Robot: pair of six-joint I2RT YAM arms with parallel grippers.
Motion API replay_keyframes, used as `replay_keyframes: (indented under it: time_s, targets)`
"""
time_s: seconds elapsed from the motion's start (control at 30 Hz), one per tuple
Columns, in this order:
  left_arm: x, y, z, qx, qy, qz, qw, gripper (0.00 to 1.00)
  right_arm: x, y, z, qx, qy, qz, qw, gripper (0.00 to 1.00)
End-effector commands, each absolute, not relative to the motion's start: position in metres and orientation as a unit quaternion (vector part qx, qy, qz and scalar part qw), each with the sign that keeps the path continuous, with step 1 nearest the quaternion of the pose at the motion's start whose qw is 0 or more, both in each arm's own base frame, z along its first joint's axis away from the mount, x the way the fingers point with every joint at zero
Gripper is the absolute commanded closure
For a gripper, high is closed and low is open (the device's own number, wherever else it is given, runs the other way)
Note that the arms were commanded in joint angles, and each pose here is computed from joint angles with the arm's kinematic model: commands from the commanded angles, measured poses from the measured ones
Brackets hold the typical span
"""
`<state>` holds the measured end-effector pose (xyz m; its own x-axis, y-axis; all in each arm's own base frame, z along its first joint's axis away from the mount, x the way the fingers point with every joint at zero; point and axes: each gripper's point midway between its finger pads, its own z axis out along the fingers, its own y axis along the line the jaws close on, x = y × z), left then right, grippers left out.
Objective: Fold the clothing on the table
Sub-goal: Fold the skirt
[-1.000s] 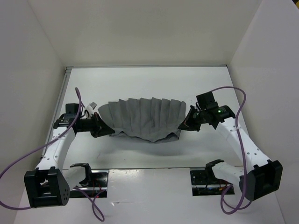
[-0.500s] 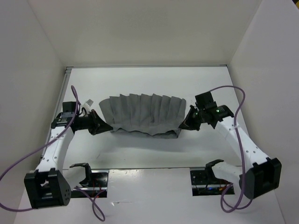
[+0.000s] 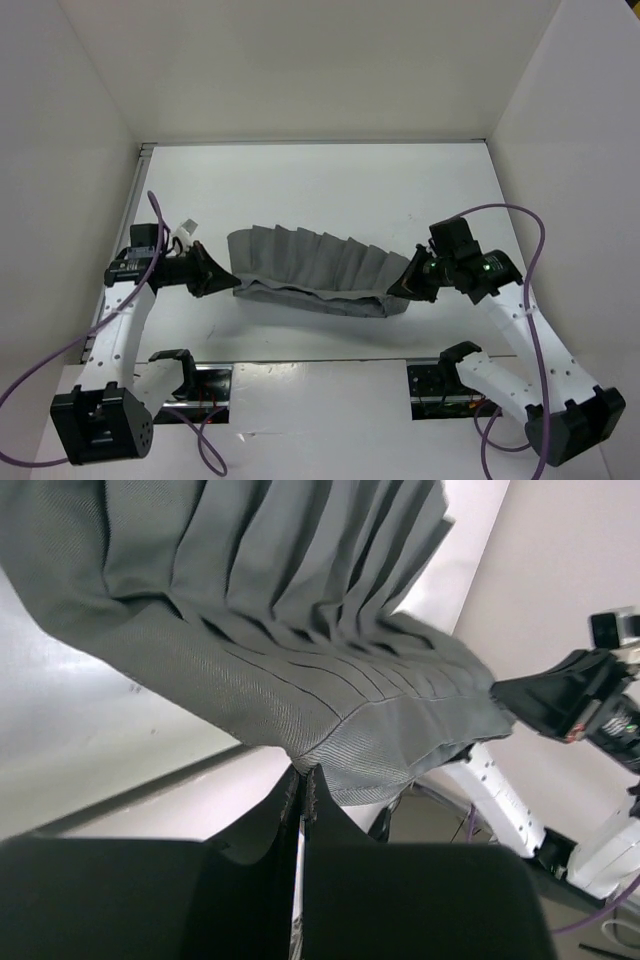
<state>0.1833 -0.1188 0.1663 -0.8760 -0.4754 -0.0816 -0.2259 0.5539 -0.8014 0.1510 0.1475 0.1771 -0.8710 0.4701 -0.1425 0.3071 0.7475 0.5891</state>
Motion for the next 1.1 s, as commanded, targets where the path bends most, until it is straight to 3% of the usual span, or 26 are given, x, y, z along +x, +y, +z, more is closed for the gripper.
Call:
replay_keyframes:
  time_s: [0.0, 0.57, 0.7, 0.9, 1.07]
  targets:
    - [0.225, -0.111, 0.193, -0.198, 0.855, -0.432, 0.209, 1.0, 0.187, 0.149, 0.196, 0.205, 0.914, 0.284, 0.204, 1.0]
    - [0.325, -0.099, 0.171, -0.206, 0.856, -0.423, 0.216, 1.0, 0.265, 0.141, 0.162, 0.215, 0.933, 0.185, 0.221, 1.0]
    - [0.325, -0.103, 0.182, -0.195, 0.854, -0.429, 0.222, 1.0, 0.247, 0.15, 0.174, 0.21, 0.934, 0.216, 0.191, 1.0]
    - [0.304, -0.107, 0.191, -0.185, 0.852, -0.436, 0.224, 0.99, 0.156, 0.182, 0.166, 0.213, 0.933, 0.278, 0.08, 1.0]
    - [0.309, -0.11, 0.18, -0.184, 0.854, -0.436, 0.216, 0.98, 0.141, 0.172, 0.168, 0.27, 0.913, 0.291, 0.091, 1.0]
